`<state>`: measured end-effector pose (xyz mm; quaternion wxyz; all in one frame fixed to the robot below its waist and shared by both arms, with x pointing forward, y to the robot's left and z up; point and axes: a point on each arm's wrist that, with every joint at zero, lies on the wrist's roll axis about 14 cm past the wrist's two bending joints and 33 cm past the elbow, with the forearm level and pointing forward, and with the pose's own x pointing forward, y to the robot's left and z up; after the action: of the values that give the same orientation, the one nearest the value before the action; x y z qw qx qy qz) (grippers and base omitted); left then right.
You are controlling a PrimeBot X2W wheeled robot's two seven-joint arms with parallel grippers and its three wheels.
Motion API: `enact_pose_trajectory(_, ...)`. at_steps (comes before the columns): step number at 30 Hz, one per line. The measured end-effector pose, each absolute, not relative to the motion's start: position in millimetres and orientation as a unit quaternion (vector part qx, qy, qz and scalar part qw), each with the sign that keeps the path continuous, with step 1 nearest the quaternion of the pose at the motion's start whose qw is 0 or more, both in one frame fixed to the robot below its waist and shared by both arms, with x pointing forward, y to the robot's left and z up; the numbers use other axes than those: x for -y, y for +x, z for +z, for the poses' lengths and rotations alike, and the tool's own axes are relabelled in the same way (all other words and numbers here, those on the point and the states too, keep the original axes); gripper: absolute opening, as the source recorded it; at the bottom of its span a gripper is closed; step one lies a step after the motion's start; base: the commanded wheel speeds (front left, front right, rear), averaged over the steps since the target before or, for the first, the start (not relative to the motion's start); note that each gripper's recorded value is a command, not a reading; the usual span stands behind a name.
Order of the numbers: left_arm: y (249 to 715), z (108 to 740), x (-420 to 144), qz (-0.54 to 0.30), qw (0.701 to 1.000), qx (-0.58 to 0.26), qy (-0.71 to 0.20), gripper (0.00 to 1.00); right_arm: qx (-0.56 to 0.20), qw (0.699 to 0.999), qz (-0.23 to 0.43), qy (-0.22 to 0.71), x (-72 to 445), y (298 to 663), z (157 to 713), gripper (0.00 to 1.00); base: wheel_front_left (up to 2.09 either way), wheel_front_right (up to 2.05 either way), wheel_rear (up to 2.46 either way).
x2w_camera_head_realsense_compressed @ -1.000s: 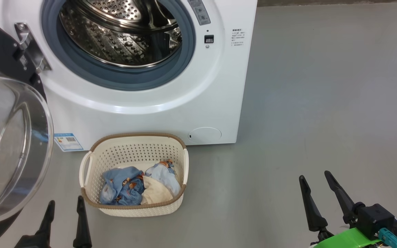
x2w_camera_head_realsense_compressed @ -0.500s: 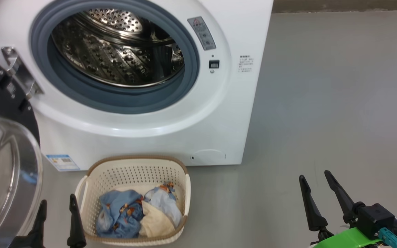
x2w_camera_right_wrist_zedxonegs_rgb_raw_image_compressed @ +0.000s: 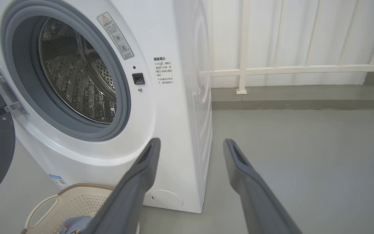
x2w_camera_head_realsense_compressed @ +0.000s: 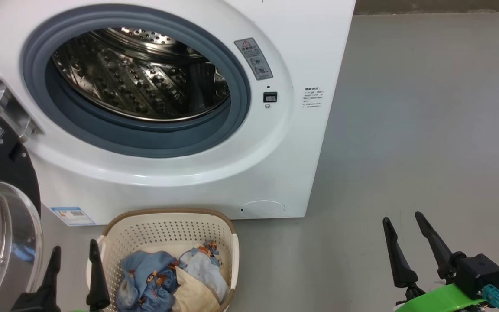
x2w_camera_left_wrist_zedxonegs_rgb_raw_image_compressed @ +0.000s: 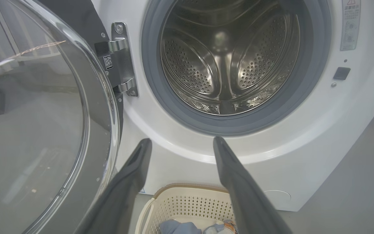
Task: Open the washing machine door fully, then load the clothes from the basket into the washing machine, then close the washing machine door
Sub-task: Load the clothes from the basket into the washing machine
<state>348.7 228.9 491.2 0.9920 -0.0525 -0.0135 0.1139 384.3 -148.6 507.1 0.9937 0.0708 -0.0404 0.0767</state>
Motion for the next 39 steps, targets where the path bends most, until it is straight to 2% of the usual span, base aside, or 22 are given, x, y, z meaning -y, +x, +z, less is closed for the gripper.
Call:
enact_pose_trajectory(19, 355, 470, -218, 0.097, 0.993, -0.019, -0.057, 1.00, 0.030, 0.994, 0.078, 0.072, 148, 392, 499, 1.00, 0.00, 0.00, 0.00)
enact_pose_trajectory(29, 406, 464, -200, 0.069, 0.995, -0.019, -0.066, 1.00, 0.018, 0.994, 0.083, 0.073, 145, 420, 484, 1.00, 0.00, 0.00, 0.00)
enact_pose_trajectory(39, 465, 423, -184, 0.034, 0.996, -0.060, -0.062, 1.00, -0.006, 0.993, 0.085, 0.078, 142, 453, 452, 1.00, 0.00, 0.00, 0.00)
